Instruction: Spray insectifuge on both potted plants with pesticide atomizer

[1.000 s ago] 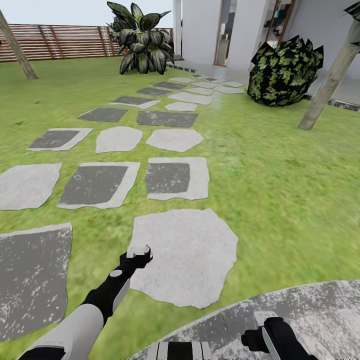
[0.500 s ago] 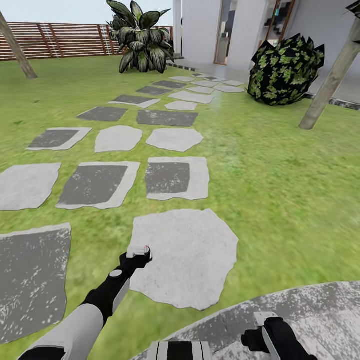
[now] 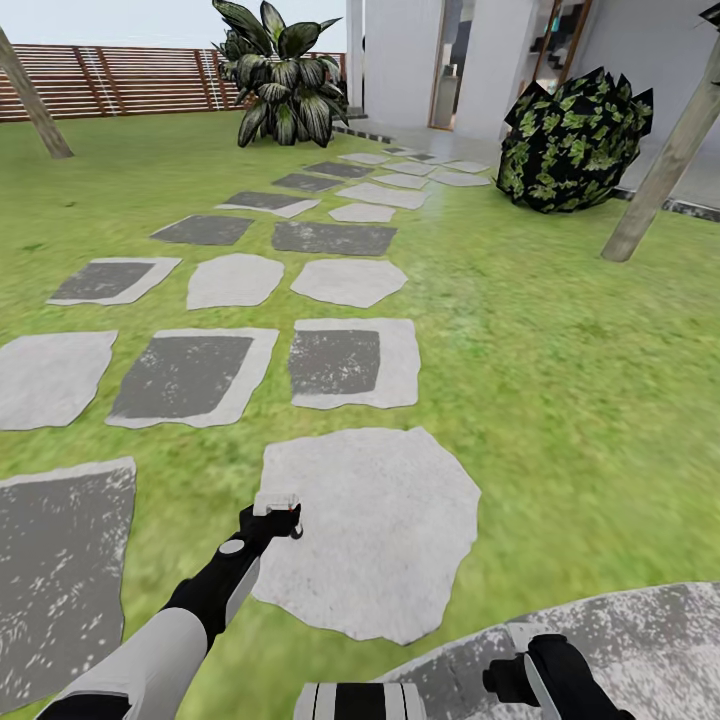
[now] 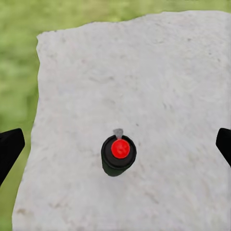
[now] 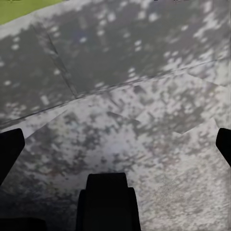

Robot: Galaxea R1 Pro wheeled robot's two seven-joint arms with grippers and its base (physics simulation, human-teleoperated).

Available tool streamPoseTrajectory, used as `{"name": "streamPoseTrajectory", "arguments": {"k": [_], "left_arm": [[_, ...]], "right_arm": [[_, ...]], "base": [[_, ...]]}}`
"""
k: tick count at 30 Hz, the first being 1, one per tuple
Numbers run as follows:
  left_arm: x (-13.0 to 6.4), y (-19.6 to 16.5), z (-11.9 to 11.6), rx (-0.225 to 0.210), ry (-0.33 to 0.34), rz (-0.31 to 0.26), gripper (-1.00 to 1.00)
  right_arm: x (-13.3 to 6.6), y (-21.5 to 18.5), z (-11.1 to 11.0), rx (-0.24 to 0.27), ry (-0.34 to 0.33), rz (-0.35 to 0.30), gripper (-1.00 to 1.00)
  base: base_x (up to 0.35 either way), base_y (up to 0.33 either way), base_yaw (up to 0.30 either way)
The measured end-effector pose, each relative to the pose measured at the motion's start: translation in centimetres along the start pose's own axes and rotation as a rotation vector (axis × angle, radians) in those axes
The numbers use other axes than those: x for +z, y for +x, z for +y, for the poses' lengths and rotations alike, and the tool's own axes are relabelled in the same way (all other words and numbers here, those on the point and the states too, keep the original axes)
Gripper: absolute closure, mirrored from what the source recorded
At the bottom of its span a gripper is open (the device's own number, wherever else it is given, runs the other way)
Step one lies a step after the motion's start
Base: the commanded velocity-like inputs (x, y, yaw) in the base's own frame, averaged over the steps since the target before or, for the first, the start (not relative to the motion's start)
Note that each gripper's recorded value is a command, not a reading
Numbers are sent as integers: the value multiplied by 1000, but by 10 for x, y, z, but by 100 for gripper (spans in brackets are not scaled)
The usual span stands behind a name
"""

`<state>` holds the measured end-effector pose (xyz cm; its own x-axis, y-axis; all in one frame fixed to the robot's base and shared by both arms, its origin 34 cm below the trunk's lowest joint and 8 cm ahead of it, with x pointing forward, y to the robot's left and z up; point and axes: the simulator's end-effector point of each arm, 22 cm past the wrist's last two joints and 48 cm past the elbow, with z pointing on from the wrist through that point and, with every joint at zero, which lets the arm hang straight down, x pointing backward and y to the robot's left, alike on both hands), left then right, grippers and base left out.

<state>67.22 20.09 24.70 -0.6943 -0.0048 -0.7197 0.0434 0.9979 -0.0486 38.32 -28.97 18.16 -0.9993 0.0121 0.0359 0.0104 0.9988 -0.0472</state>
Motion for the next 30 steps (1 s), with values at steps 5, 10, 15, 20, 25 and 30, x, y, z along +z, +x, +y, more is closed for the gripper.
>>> {"name": "streamPoseTrajectory", "arguments": {"k": [5,10,15,20,25,30], "left_arm": [[0,0,0,0,0,0,-100],[0,0,0,0,1,0,-100],[0,0,0,0,1,0,-100],[2,4,0,0,1,7,-100],[8,21,0,-2,1,34,-100],[13,39,1,-4,1,62,-100]], "right_arm": [[0,0,0,0,0,0,-100],[0,0,0,0,0,0,-100],[0,0,0,0,0,0,-100],[2,2,0,0,0,7,-100],[11,11,0,-2,1,34,-100],[20,20,1,-3,1,62,-100]], "base": [[122,-86,0],[42,-32,0],[6,-4,0],[1,-1,13],[0,0,56],[0,0,68]]}}
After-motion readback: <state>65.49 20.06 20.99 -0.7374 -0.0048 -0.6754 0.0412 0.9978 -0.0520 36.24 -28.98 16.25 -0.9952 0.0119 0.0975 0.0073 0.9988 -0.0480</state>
